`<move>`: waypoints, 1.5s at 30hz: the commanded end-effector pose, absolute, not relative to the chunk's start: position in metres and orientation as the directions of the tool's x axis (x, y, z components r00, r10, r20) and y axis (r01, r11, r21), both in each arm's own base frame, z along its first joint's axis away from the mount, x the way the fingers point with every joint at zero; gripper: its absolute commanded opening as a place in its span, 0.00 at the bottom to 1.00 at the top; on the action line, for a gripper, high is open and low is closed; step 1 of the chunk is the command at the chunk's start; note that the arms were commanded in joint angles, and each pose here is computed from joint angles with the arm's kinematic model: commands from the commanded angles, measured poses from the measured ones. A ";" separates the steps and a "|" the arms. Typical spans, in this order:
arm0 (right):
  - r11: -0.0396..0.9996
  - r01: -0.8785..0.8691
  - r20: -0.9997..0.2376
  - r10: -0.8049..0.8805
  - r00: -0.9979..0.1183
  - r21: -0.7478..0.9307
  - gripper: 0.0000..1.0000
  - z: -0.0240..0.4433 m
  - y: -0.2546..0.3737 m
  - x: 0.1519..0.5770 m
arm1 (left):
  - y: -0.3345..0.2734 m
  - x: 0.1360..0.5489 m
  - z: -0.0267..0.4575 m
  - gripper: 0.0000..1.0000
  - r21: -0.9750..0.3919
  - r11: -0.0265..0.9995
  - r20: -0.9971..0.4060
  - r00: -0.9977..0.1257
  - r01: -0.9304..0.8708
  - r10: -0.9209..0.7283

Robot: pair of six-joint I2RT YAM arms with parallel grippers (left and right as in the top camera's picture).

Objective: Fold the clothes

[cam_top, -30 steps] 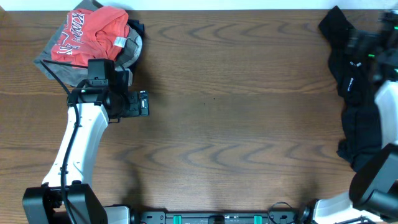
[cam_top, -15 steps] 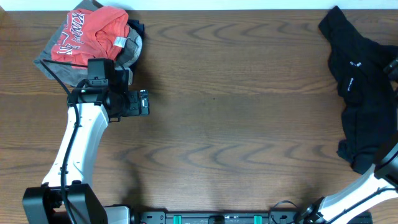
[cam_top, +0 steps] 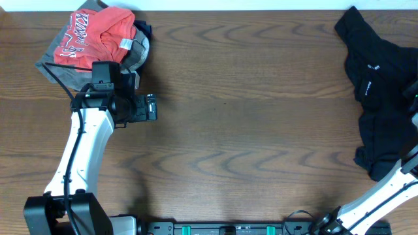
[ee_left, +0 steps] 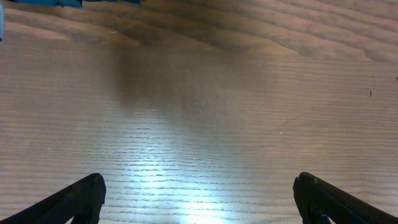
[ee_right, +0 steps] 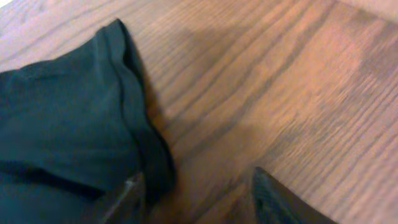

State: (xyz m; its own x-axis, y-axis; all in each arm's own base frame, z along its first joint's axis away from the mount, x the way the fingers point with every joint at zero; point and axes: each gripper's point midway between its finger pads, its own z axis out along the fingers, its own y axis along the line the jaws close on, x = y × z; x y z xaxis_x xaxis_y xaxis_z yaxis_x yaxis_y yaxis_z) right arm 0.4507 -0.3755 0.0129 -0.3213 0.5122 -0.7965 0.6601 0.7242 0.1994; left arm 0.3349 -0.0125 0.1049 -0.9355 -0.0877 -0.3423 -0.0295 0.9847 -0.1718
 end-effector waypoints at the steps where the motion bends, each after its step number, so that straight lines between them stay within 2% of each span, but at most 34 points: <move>1: 0.687 0.681 -0.781 0.560 -0.277 0.251 0.45 -0.002 -0.380 0.451 | -0.013 0.339 0.111 0.98 -0.186 0.981 -0.352 -0.929 -0.049 -0.113; 4: 0.667 0.688 -0.772 0.586 -0.246 0.287 0.36 -0.018 -0.378 0.455 | -0.013 0.339 0.111 0.98 -0.186 0.981 -0.352 -0.929 -0.049 -0.113; 9: 0.639 0.689 -0.765 0.615 -0.190 0.342 0.27 -0.041 -0.376 0.462 | -0.013 0.339 0.111 0.98 -0.186 0.981 -0.352 -0.929 -0.049 -0.113; 14: 0.623 0.672 -0.759 0.636 -0.136 0.401 0.25 -0.055 -0.364 0.475 | -0.013 0.340 0.111 0.98 -0.186 0.981 -0.355 -0.928 -0.048 -0.113; 17: 0.633 0.656 -0.760 0.635 -0.136 0.411 0.23 -0.054 -0.355 0.483 | -0.013 0.342 0.112 0.98 -0.186 0.981 -0.363 -0.925 -0.046 -0.112; 18: 0.640 0.647 -0.763 0.631 -0.137 0.414 0.15 -0.052 -0.352 0.488 | -0.013 0.343 0.112 0.98 -0.186 0.982 -0.367 -0.923 -0.046 -0.113; 22: 0.679 0.591 -0.765 0.625 -0.155 0.435 0.02 -0.041 -0.337 0.509 | -0.013 0.346 0.114 0.98 -0.187 0.981 -0.380 -0.918 -0.046 -0.116; 26: 0.686 0.539 -0.737 0.655 -0.167 0.488 0.01 -0.030 -0.324 0.525 | -0.013 0.347 0.114 0.98 -0.187 0.981 -0.383 -0.917 -0.046 -0.116; 33: 0.761 0.399 -0.728 0.631 -0.270 0.512 0.01 0.030 -0.300 0.548 | -0.013 0.348 0.115 0.98 -0.193 0.979 -0.385 -0.914 -0.059 -0.131; 40: 0.897 0.277 -0.797 0.435 -0.418 0.344 0.01 0.123 -0.260 0.548 | -0.013 0.351 0.116 0.98 -0.194 0.979 -0.397 -0.908 -0.059 -0.133; 45: 0.949 0.181 -0.812 0.313 -0.493 0.257 0.01 0.167 -0.217 0.538 | -0.013 0.352 0.116 0.98 -0.195 0.979 -0.400 -0.907 -0.058 -0.133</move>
State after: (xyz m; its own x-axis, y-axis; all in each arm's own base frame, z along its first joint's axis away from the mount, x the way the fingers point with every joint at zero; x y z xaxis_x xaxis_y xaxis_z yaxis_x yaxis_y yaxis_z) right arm 0.5310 -0.2414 0.1161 -0.4907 0.4723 -0.7322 0.3152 0.8797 0.3562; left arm 0.3468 -0.0125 0.1097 -0.9150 -0.1224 -0.3845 -0.0523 0.9808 -0.1877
